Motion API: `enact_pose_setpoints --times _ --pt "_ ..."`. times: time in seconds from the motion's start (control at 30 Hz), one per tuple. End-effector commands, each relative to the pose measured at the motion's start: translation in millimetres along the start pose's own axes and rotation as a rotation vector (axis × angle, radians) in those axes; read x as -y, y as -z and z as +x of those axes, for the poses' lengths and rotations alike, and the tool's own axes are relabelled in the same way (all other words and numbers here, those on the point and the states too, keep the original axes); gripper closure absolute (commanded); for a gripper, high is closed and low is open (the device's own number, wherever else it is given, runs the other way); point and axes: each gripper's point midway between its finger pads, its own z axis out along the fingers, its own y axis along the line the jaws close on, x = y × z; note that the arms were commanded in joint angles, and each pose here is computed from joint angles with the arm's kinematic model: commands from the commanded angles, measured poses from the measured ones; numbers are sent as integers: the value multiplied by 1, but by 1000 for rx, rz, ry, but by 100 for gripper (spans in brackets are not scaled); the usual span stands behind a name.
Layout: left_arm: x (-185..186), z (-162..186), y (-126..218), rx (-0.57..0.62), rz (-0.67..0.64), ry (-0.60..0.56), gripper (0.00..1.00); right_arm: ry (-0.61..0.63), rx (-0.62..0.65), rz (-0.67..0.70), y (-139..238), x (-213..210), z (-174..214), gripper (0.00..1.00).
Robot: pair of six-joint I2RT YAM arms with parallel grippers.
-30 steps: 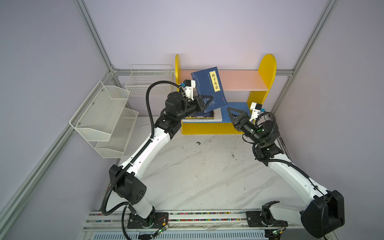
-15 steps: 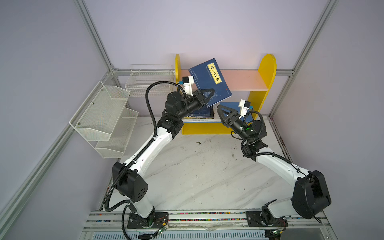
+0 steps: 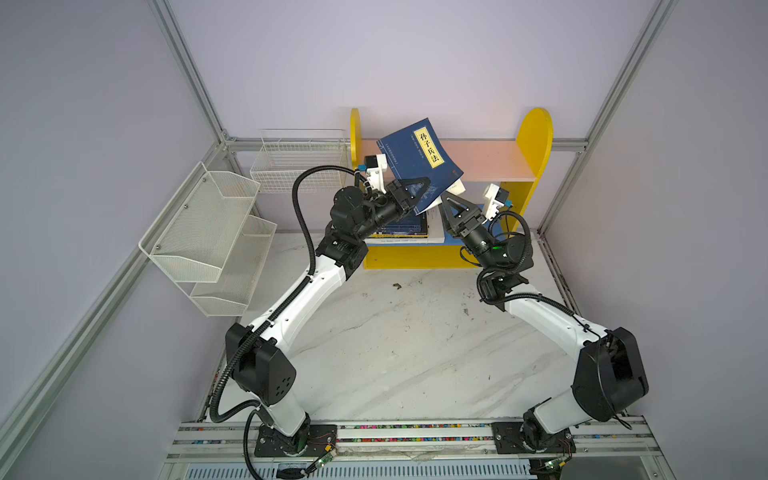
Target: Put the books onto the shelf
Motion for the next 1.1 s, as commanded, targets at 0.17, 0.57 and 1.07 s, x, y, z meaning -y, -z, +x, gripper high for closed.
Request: enact_pose_setpoints --times 0.17,0.57,1.07 --pt "28 -13 8 48 93 -57 100 -18 -1 -10 -5 -1 -1 38" --pt "26 -26 3 68 100 -51 100 92 -64 50 13 -10 21 18" --pt "27 -11 12 45 94 -26 100 23 28 85 -12 18 5 45"
